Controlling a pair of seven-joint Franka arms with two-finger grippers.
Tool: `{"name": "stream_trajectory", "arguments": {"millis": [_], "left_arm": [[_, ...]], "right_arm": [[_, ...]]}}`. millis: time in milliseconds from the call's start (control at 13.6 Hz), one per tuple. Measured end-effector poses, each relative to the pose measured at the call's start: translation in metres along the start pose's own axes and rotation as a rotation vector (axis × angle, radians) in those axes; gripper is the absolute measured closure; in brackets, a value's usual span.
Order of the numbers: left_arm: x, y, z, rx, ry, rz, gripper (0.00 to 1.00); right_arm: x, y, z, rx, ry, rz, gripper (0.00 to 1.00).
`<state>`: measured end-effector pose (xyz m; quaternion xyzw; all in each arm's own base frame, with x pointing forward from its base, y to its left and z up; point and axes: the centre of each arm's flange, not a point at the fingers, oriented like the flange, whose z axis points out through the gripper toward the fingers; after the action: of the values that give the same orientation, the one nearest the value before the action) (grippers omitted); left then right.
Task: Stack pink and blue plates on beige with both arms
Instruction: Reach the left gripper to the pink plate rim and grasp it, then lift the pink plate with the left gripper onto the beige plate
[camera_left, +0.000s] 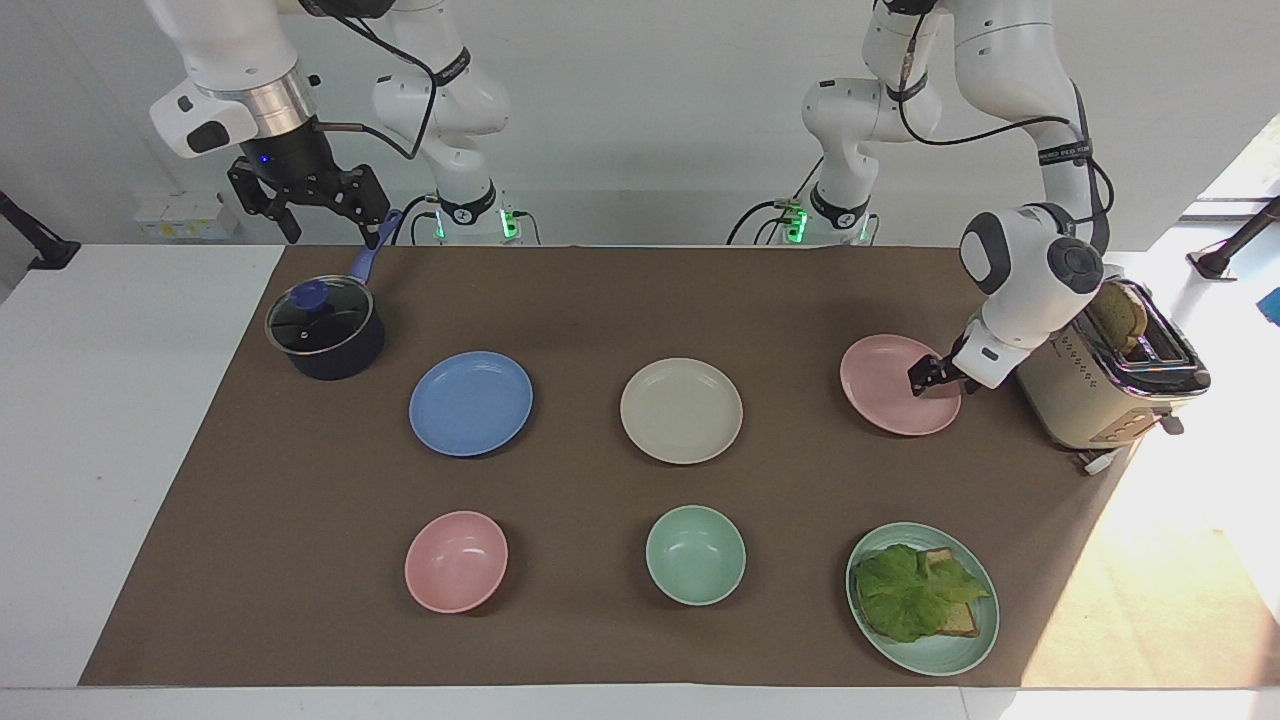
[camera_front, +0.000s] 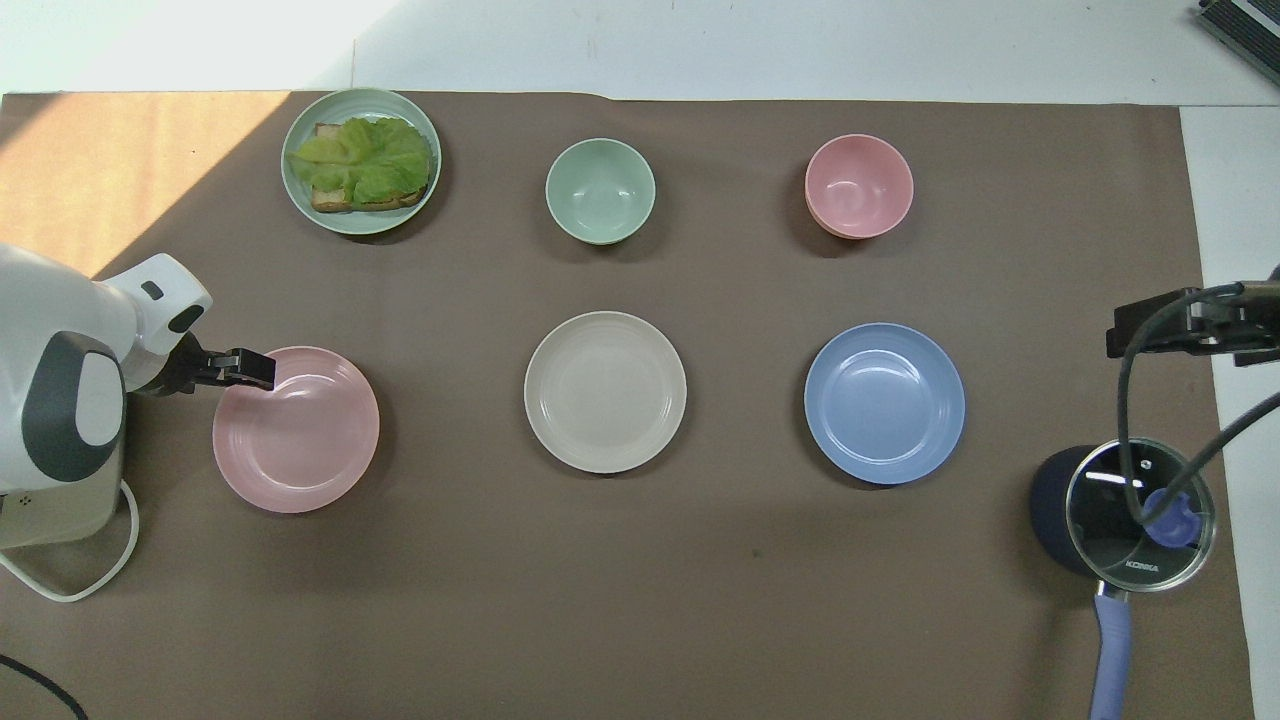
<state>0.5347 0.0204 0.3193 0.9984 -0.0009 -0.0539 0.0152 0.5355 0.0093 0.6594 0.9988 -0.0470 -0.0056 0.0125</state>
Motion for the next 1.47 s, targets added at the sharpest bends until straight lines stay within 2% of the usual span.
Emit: {"name": "stream_trajectory", "arguments": {"millis": [74,147,221,442,1104,1178,1252,1325,1399,1472], "left_arm": [[-0.001,0.0,0.0,-0.001,-0.003,-0.001,0.0],[-0.002,0.0,0.0,-0.002,-0.006,-0.001,0.07],[-0.003,0.0,0.0,-0.002,-0.008,-0.002,0.07],[-0.005,-0.003,-0.001,-0.004,-0.01,-0.007,0.35],[-0.008,-0.027,-0.001,-0.009,-0.011,-0.014,0.36],[-0.008,-0.025,0.001,-0.009,-0.016,-0.011,0.41],[-0.009,-0.022,0.005,-0.009,-0.024,-0.006,0.51],[-0.01,-0.02,0.008,-0.009,-0.03,-0.002,0.51],[-0.011,-0.019,0.009,-0.01,-0.034,0.0,0.57],[-0.011,-0.019,0.009,-0.01,-0.038,0.002,0.72]], "right_arm": [[0.0,0.0,0.0,0.0,0.0,0.0,0.0],[0.0,0.0,0.0,0.0,0.0,0.0,0.0],[0.0,0.0,0.0,0.0,0.0,0.0,0.0],[0.0,0.0,0.0,0.0,-0.001,0.001,0.0],[0.0,0.003,0.001,0.0,-0.002,0.006,0.0],[0.0,0.004,0.001,0.0,-0.003,0.007,0.0],[0.0,0.004,0.001,0.0,-0.004,0.008,0.0],[0.0,0.004,0.002,0.0,-0.005,0.008,0.0],[0.0,0.005,0.002,-0.001,-0.007,0.009,0.0],[0.0,0.005,0.003,-0.001,-0.008,0.009,0.0]]}}
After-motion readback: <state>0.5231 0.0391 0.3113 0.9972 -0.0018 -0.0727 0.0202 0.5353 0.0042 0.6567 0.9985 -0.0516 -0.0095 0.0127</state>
